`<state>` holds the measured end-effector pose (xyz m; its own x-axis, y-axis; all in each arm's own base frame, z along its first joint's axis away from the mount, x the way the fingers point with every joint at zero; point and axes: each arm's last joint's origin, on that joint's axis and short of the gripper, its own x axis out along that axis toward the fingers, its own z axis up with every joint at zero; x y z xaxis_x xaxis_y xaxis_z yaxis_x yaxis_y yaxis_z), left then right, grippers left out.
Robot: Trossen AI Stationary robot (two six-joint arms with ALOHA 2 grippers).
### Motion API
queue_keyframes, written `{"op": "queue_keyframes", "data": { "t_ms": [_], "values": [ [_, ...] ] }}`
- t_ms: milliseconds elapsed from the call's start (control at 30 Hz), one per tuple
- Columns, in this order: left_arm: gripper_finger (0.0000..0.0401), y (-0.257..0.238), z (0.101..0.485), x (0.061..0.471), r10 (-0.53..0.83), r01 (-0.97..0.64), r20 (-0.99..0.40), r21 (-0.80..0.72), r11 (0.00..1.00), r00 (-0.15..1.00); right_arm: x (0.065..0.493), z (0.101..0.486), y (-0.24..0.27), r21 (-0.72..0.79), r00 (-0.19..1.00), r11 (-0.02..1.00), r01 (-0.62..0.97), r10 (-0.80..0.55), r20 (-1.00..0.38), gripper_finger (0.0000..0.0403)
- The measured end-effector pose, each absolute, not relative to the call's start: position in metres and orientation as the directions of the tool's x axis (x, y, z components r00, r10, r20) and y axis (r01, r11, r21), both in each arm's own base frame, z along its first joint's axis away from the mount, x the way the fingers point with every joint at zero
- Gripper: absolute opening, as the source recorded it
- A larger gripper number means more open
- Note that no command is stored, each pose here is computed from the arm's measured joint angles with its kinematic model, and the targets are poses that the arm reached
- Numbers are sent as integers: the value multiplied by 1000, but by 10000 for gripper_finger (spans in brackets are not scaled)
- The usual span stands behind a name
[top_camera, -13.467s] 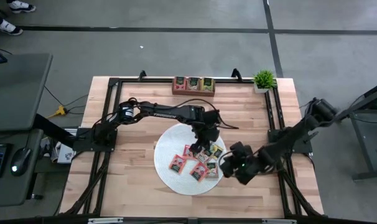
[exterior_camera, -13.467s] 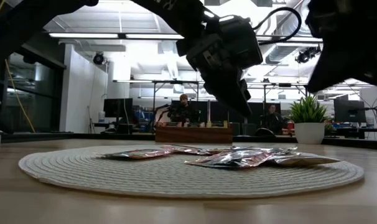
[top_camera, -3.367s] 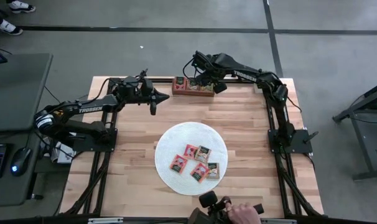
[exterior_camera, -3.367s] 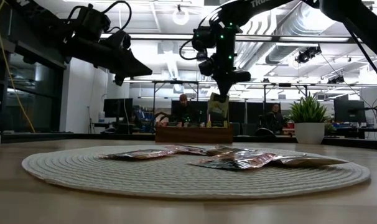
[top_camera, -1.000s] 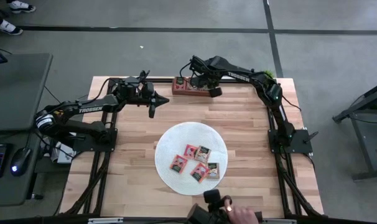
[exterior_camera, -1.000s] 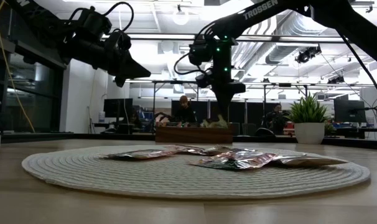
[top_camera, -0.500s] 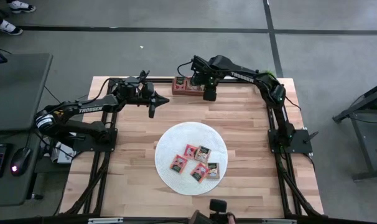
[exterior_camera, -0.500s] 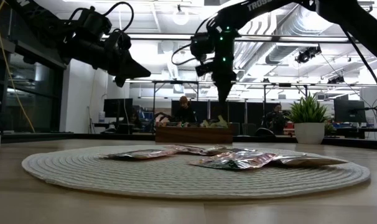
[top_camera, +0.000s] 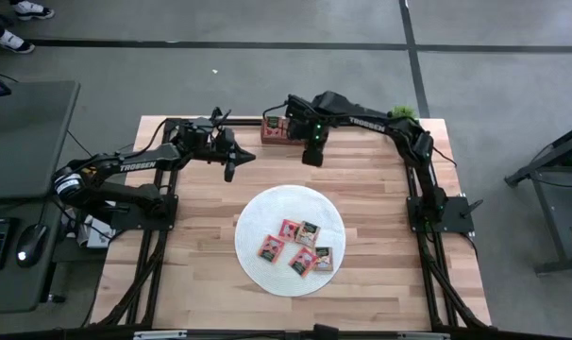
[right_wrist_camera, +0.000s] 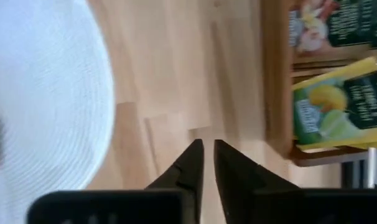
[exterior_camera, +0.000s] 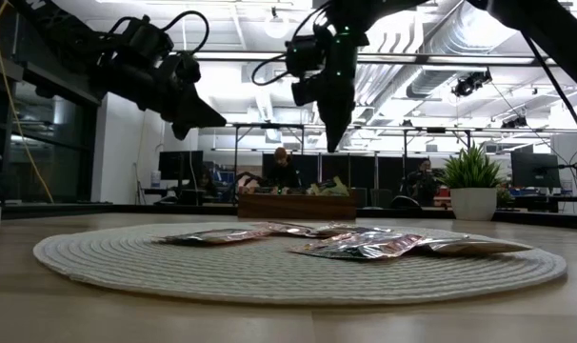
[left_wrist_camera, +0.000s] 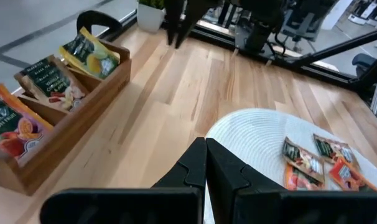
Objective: Pick & Place Tea
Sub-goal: Put the brown tea bag into the middle section of the wooden organizer
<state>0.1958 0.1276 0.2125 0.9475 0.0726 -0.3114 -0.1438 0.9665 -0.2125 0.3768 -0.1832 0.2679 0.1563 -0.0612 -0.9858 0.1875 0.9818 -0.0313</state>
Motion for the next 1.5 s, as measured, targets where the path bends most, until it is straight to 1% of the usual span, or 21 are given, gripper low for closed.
{"op": "queue_keyframes", "data": {
  "t_ms": [100, 167, 300, 533, 600, 667, 733, 933, 1067, 1200, 1267, 1400, 1500],
  "values": [
    [1, 128, 213, 196, 73, -143, -309, -210, 967, 948, 378, 268, -174, 26, 159, 986, 163, 0, -987, 8],
    [1, 128, 213, 196, 73, -143, -310, -211, 967, 948, 379, 269, -170, 48, 163, 988, 150, 24, -986, 4],
    [1, 125, 213, 198, 73, -142, -312, -205, 968, 947, 376, 280, -165, 7, 179, 990, 143, -19, -984, 7],
    [1, 113, 212, 206, 75, -139, -322, -180, 974, 944, 353, 337, -160, -4, 386, 983, 181, -75, -919, 3],
    [1, 110, 213, 208, 76, -138, -323, -173, 975, 943, 345, 355, -155, 8, 452, 985, 170, -71, -889, 2],
    [1, 107, 213, 210, 83, -142, -322, -165, 976, 943, 334, 365, -149, 20, 520, 986, 165, -70, -851, 3],
    [1, 105, 213, 211, 87, -145, -325, -158, 977, 942, 320, 366, -142, 32, 567, 983, 182, -79, -820, 2],
    [1, 102, 213, 212, 84, -136, -326, -142, 980, 942, 274, 342, -110, 16, 660, 952, 305, -200, -724, 1],
    [1, 102, 213, 212, 84, -136, -325, -142, 981, 942, 255, 326, -79, 65, 752, 933, 355, -243, -613, 1],
    [1, 100, 213, 213, 72, -124, -325, -143, 982, 943, 246, 303, -51, 121, 791, 918, 379, -253, -558, 1],
    [1, 97, 211, 217, 58, -111, -331, -143, 984, 942, 246, 289, -38, 151, 803, 918, 367, -230, -550, 1],
    [1, 85, 199, 229, 38, -104, -378, -154, 983, 925, 250, 256, -13, 206, 815, 925, 321, -159, -557, 0],
    [1, 73, 186, 240, 19, -110, -419, -194, 975, 908, 250, 232, 4, 241, 822, 910, 337, -160, -546, 0]
  ]
}}
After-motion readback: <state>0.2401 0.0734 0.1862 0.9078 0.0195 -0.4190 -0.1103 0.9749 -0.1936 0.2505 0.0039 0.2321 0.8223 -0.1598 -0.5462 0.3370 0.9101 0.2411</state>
